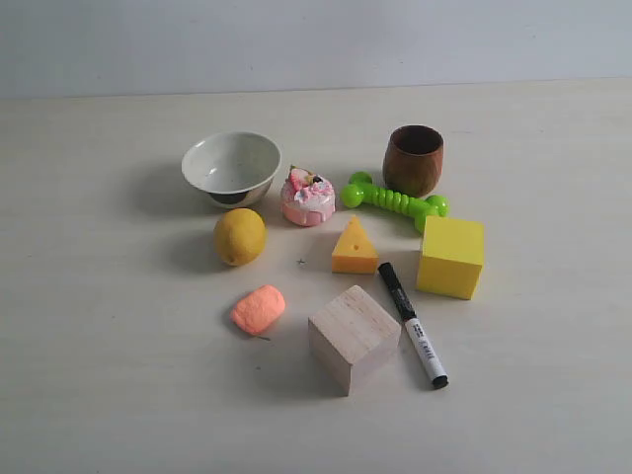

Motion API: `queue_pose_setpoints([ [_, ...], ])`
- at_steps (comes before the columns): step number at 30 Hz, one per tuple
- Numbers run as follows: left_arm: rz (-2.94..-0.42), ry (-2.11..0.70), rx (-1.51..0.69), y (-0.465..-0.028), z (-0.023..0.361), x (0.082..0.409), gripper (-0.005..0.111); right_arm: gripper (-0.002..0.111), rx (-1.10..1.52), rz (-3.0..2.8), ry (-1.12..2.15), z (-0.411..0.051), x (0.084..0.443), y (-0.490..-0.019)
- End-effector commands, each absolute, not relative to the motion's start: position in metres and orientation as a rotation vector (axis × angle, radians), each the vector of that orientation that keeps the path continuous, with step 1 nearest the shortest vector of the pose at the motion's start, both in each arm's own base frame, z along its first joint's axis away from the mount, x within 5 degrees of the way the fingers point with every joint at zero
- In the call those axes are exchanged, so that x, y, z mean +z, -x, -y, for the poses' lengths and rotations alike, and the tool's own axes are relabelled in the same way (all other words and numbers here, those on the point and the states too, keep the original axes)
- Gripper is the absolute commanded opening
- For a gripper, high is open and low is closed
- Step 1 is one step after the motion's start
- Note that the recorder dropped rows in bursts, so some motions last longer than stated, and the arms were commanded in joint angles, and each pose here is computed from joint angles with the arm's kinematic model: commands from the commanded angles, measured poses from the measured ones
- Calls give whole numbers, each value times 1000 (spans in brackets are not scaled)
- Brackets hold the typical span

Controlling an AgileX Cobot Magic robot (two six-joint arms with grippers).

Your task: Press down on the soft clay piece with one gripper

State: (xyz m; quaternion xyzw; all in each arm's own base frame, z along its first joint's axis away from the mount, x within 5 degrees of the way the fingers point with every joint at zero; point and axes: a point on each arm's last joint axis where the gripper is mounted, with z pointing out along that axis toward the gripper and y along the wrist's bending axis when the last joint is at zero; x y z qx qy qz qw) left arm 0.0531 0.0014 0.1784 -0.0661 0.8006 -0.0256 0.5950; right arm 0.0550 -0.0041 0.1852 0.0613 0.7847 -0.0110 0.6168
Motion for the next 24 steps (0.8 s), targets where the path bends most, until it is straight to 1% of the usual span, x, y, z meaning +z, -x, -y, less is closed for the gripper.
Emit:
queue_pose_setpoints([
  [1,-1840,161,-70,-53,-1,181,0,1,-31,-1801,-141,4,184,-55],
  [19,-1838,156,-67,-53,-1,181,0,1,-31,-1801,-141,4,184,-55],
  [24,-1739,140,-55,-55,-2,190,0,1,-31,-1801,-141,4,184,-55],
])
